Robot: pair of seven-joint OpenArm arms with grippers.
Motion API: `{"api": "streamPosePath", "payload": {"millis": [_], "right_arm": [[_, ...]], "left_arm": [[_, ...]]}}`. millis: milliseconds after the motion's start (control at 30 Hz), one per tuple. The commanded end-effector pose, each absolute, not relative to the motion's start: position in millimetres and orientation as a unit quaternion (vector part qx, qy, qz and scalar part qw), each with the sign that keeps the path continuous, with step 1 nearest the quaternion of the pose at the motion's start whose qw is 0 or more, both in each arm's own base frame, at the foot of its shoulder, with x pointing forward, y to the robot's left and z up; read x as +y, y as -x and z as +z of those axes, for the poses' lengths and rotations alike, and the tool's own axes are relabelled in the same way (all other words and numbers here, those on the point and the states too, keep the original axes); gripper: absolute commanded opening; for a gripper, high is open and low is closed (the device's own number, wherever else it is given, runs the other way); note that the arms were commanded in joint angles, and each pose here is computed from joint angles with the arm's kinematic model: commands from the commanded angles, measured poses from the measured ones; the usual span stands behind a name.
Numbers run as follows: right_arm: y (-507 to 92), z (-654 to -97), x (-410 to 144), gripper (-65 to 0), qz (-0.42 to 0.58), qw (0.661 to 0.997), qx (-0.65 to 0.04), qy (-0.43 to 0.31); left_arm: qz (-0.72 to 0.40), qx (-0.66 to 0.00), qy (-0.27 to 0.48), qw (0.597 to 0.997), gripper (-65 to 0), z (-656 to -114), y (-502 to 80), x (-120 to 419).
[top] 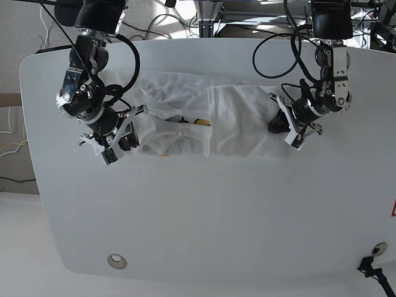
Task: Fold the T-shirt properly
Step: 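Grasp the folded band's middle with the left gripper, right holding its end, then lift the band ends and fold them toward each other over the middle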
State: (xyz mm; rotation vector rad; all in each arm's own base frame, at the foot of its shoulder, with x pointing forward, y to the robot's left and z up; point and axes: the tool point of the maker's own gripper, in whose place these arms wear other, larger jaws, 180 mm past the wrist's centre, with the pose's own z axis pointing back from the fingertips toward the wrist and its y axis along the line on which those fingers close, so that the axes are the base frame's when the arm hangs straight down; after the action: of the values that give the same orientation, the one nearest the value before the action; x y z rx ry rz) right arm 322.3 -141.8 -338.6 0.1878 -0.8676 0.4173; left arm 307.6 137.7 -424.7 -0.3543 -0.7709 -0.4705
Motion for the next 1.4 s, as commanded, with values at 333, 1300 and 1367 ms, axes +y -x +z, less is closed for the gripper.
{"api": "streamPosePath", "payload": {"millis": [333,1300,1367], "right_arm": [[-307.7,-310.5,-229.1,-9.4,0.044,0.883,-0.466,-0.04],[-293.5,-402.1,-173.1,-37.1,-0.072,0.886,-0.383,-0.251],[-294.0,-401.7,-174.1,-56.6,-0.072,0.886,-0.384,-0.249]], "left_arm": [[-0.23,-0.353,0.15,0.894,-65.0,-430.4,-302.7,151.9],[-0.22,-0.355,0.143,0.897,-65.0,-429.5,-303.5,160.9],[-0.219,-0.354,0.143,0.898,-65.0,-430.0,-303.3,161.0]]}}
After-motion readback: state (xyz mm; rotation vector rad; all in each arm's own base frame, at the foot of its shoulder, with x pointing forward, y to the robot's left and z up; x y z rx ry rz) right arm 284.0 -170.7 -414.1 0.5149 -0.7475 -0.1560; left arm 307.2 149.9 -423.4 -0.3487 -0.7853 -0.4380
